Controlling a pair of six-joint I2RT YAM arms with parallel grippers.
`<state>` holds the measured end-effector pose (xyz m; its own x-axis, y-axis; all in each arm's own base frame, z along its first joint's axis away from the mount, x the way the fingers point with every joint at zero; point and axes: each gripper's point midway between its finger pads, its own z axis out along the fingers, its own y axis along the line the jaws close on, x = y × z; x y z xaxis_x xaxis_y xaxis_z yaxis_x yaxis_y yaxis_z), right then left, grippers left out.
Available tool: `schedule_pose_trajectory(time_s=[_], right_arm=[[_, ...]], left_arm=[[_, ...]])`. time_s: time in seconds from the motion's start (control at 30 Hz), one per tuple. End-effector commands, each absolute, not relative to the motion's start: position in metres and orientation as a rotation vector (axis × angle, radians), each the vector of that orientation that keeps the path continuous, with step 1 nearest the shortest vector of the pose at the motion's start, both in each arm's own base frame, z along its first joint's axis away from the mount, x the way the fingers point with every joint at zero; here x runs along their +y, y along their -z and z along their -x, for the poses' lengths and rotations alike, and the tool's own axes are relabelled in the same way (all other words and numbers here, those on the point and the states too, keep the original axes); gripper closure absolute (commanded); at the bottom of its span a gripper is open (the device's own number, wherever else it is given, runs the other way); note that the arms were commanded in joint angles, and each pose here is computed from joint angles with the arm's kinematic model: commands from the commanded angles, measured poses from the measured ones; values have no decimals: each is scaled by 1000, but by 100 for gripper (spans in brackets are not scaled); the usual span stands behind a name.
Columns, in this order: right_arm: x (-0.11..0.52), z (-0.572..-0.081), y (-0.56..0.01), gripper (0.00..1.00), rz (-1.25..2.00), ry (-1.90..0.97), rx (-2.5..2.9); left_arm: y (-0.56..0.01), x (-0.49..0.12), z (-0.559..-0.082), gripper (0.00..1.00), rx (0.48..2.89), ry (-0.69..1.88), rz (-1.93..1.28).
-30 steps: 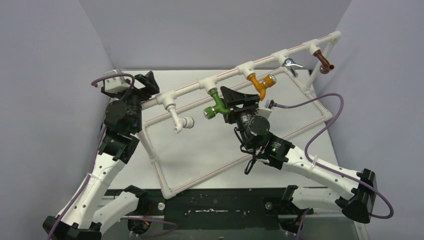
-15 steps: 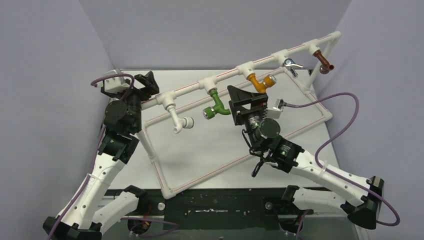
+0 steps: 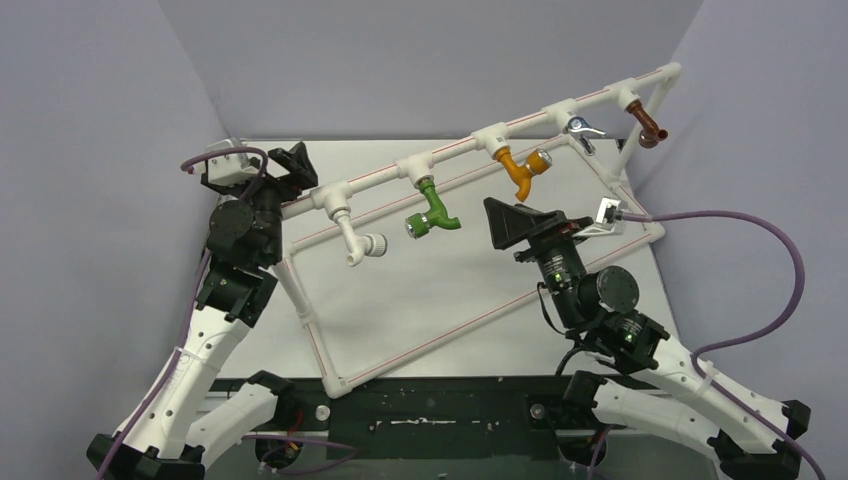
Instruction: Install the water faucets
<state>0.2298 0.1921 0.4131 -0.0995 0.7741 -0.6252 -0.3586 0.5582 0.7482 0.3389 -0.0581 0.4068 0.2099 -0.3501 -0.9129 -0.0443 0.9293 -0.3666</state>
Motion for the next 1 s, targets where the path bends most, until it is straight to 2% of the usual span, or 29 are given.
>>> schedule_pose_trajectory(time_s=[0.0, 0.2, 0.57, 0.77, 0.97], right_arm=[[190, -213, -428, 2, 7, -798, 1314], [185, -205, -439, 0, 292, -594, 1294], [180, -196, -446, 0, 492, -460, 1206], [191, -194, -437, 0, 643, -388, 1157], [199, -194, -429, 0, 806, -282, 1098]], left_arm=[[-314, -58, -338, 9, 1660, 80, 260], [-352, -57, -336, 8, 1571, 128, 287], [-447, -40, -327, 8, 1322, 109, 306], [-488, -34, -291, 8, 1141, 151, 244], [-508, -50, -235, 8, 990, 280, 65]])
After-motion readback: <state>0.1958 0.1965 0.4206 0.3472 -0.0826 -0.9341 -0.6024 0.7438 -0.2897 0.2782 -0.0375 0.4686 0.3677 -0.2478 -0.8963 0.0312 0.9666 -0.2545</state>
